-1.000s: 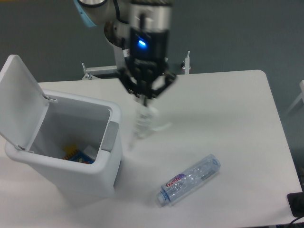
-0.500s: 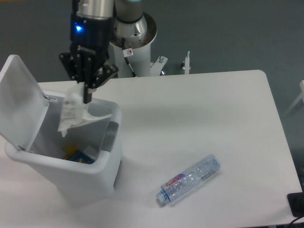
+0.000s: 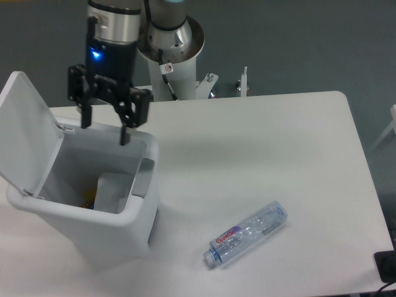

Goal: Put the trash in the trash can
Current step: 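Open the gripper to drop the tissue into the trash can, then move the open gripper over the clear plastic water bottle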

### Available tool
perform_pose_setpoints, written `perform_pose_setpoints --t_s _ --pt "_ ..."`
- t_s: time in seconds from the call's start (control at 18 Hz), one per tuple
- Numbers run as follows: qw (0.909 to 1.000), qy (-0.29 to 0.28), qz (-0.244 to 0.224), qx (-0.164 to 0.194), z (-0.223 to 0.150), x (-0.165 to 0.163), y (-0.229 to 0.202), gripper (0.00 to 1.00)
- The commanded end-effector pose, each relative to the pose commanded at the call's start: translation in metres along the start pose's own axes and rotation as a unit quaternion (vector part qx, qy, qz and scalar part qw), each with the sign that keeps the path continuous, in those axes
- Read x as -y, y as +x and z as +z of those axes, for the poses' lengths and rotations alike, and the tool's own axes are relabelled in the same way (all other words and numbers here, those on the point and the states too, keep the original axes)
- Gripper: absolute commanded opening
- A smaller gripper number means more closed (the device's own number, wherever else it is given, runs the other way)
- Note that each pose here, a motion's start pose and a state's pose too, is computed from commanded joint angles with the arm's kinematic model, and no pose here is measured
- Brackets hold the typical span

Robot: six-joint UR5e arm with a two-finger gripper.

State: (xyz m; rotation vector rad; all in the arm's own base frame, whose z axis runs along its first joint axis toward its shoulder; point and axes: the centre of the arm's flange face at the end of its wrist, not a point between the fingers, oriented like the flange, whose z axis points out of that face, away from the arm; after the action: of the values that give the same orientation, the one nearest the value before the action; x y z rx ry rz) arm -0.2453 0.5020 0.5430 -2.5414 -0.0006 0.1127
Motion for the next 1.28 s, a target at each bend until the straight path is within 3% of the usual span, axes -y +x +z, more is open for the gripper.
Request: perform_pose_setpoints --t_s 0.22,0.5,0.72,0.89,1.28 --pt "0.9989 -0.006 -0.044 0.017 0.01 -0.026 -0.084 1.0" --pt "0.999 -0.04 -0.019 0.005 0.073 -0.044 -0.15 1.0" --pt "0.995 -0.098 -0.011 0.019 0.126 -0.054 -0.187 1.0" --pt "0.9902 -0.138 0.008 0.016 0.168 -0.061 -0.19 1.0" --pt "0.9809 -0.192 0.028 0.002 0.222 -0.078 -0.183 1.0"
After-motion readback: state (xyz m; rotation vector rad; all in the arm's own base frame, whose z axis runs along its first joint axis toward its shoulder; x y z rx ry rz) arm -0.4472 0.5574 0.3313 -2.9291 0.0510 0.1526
